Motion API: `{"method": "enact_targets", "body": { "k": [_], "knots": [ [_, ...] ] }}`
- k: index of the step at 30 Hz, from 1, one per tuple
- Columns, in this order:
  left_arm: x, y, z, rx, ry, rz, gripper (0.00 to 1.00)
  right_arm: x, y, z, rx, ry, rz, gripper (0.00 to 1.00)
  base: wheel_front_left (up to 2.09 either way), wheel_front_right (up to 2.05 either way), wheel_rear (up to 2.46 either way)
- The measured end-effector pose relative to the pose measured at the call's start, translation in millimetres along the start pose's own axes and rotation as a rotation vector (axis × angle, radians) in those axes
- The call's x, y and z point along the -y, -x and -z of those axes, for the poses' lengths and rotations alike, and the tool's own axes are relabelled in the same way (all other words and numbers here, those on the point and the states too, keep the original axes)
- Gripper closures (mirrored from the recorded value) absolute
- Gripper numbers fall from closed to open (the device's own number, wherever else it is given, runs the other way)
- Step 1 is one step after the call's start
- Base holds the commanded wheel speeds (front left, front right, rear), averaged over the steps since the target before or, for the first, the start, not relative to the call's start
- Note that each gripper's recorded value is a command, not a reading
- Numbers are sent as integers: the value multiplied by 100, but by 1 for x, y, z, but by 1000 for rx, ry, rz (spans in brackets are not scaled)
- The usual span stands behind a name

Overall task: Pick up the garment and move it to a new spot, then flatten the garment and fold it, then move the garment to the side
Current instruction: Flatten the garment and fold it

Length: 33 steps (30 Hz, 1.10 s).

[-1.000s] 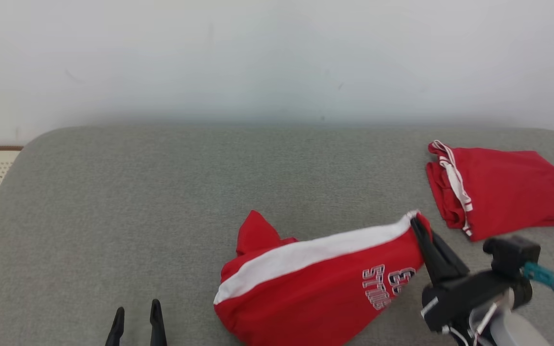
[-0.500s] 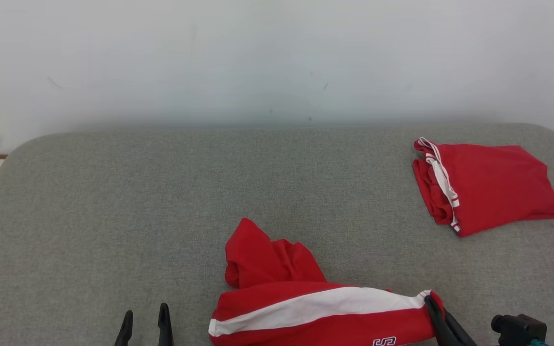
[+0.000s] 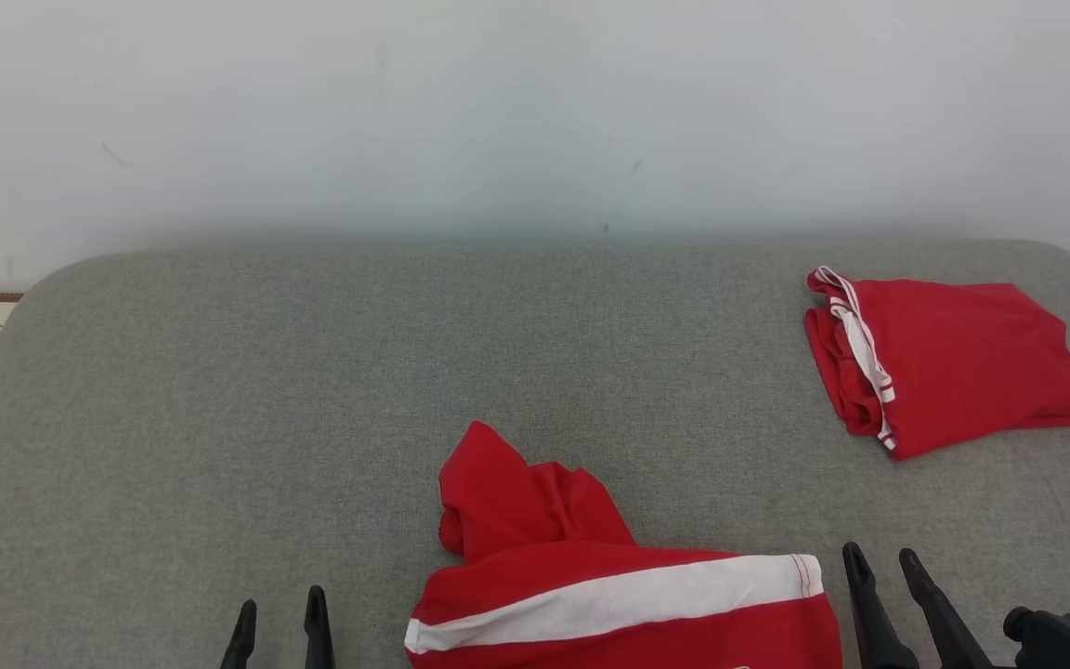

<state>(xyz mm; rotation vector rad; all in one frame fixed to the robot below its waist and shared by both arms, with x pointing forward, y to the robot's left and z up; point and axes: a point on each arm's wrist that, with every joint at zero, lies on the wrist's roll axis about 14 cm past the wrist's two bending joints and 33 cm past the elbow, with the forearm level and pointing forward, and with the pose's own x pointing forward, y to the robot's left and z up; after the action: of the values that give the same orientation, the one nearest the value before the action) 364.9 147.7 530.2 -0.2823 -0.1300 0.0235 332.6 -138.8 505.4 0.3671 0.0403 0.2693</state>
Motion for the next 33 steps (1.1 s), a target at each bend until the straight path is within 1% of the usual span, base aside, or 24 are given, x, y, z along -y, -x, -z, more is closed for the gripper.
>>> {"method": "enact_targets", "body": {
  "k": [4,7,14,21,26,29,32,33],
  "knots": [
    [4,-2,0,1,0,14,0,-1,-1,-2,7,1,4,0,0,0,0],
    [13,-9,-3,13,-9,54,0,0,-1,-2,8,5,8,0,0,0,0],
    [51,-36,-7,1,-32,194,0,-4,-4,-2,12,8,8,0,0,0,0],
    [90,-54,13,-115,-56,311,0,6,1,1,17,-3,51,0,0,0,0],
    [107,-57,41,-236,-79,366,0,15,4,-2,36,-2,85,0,0,0,0],
    [116,-58,53,-283,-67,388,0,23,9,1,30,-5,112,0,0,0,0],
    [123,-55,72,-363,-77,421,0,27,9,1,30,-5,127,0,0,0,0],
    [126,-54,76,-380,-78,435,2,28,8,1,32,-4,129,0,0,0,0]
  ]
}}
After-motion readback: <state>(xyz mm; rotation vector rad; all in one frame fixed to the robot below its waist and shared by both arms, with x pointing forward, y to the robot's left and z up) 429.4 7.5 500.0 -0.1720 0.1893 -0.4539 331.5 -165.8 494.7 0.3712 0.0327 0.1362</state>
